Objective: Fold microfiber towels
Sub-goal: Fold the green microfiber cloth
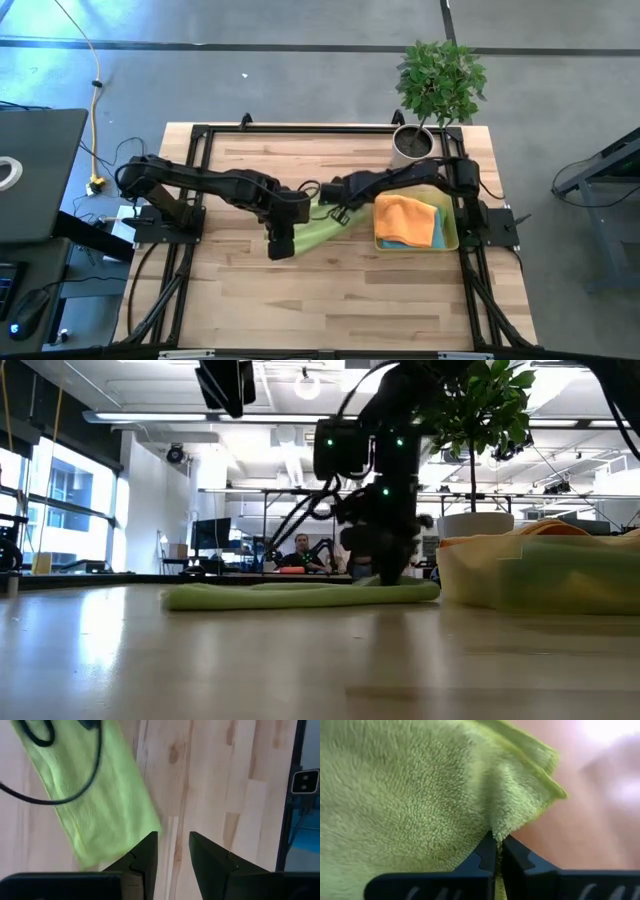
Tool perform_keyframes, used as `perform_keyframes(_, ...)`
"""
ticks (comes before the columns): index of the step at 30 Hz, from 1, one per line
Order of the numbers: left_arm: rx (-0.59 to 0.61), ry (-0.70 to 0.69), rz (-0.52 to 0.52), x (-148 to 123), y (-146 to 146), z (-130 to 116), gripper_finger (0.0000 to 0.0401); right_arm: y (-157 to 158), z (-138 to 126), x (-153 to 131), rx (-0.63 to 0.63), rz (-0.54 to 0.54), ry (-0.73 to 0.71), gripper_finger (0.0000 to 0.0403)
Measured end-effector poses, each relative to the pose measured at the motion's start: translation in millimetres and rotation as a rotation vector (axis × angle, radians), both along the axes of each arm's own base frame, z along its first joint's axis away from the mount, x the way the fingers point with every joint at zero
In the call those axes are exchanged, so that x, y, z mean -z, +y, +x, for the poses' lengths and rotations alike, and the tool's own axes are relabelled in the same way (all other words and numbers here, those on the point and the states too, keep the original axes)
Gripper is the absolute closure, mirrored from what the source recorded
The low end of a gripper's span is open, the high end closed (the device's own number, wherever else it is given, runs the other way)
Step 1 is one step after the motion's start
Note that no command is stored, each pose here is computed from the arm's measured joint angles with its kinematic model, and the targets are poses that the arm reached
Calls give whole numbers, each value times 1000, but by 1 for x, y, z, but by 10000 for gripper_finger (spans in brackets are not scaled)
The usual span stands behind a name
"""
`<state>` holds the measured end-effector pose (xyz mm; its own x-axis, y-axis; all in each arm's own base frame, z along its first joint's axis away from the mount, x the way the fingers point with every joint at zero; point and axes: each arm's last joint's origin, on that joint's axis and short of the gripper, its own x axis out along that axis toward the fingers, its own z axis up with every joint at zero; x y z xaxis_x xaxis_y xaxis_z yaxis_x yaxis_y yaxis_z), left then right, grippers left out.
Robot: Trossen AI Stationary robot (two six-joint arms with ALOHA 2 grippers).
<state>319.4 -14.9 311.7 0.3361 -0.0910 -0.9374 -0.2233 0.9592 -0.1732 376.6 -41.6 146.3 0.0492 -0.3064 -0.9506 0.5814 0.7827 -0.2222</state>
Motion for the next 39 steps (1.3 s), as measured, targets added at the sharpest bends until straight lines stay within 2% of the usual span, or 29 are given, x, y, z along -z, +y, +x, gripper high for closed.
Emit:
perform_keyframes(5, 22, 10, 80, -9, 2, -3, 300, -21, -6, -20, -23, -88, 138, 402)
perform_keyframes(11, 35, 29, 152, -16, 6, -6, 300, -41, -9, -47, -34, -172, 238, 402)
perform_keyframes(15, 47, 52, 208, -22, 8, -10, 300, -45, -8, -71, -12, -164, 249, 402)
perform_keyframes(20, 64, 93, 269, -38, 10, -18, 300, -36, 2, -95, 109, -36, 106, 402)
perform_keyframes(25, 50, 116, 331, -56, 12, -27, 300, -9, 18, -105, 126, 59, -53, 402)
perform_keyframes(29, 47, 109, 336, -70, 12, -32, 300, 12, 30, -107, 74, 83, -158, 402)
perform_keyframes(33, 38, 72, 335, -83, 12, -34, 300, 27, 39, -109, 94, 94, -259, 402)
perform_keyframes(39, -6, 16, 318, -96, 12, -36, 300, 42, 54, -94, 70, 90, -308, 402)
